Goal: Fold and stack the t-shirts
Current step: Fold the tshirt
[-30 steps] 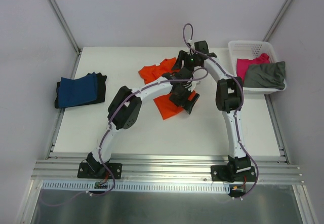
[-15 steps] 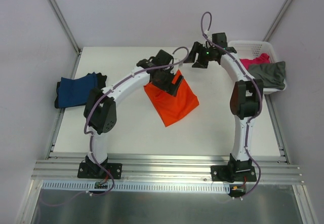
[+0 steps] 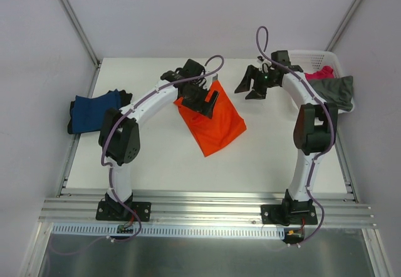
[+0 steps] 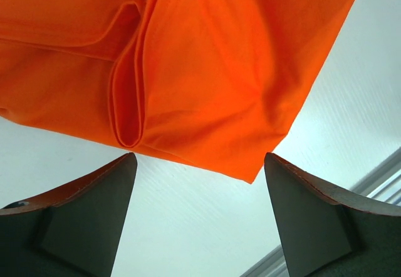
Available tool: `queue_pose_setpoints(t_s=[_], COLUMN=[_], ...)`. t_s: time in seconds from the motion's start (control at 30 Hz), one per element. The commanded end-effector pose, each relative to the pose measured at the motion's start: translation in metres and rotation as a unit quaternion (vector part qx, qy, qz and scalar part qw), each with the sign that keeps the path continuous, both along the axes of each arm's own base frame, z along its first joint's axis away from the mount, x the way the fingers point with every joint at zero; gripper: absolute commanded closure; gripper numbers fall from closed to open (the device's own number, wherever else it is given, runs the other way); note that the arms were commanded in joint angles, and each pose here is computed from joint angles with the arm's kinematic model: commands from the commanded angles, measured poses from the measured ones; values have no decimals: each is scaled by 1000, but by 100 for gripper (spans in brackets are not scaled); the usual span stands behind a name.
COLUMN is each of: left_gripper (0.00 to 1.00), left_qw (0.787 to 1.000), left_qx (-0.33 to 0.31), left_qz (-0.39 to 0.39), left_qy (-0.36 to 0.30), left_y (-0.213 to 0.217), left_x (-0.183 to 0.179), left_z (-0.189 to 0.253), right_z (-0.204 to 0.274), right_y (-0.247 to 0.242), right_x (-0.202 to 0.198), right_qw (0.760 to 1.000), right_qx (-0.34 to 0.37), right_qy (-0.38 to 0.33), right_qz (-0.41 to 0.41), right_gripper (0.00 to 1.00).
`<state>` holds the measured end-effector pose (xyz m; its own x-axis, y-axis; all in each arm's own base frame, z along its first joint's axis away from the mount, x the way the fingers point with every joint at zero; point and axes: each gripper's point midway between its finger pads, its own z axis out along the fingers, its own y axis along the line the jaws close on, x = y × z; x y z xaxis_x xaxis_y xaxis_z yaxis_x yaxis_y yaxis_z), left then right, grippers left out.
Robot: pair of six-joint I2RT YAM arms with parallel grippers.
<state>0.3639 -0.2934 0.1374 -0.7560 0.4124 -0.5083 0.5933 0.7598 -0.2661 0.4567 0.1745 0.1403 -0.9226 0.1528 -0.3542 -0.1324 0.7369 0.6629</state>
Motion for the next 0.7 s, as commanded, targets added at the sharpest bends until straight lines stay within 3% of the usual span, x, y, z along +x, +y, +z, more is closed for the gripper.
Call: queue_pose_setpoints(t_s=[0.0, 0.33, 0.67], left_gripper=[17, 17, 20], left_qw=[999, 996, 994], left_qx=[-12, -30, -36], left_qz=[-17, -22, -21], left_qy=[30, 81, 101], left_y=[-2, -14, -21], left_x=[-20, -28, -29], left_z=[-1, -20, -28], right_z=[6, -25, -37], right_y=[-13, -23, -17], right_x=[-3, -24, -50], right_qw=[1000, 998, 991], right_qx=[0, 4, 50], right_qy=[-4, 56, 126], right_qz=[1, -4, 8], right_gripper=[26, 26, 27])
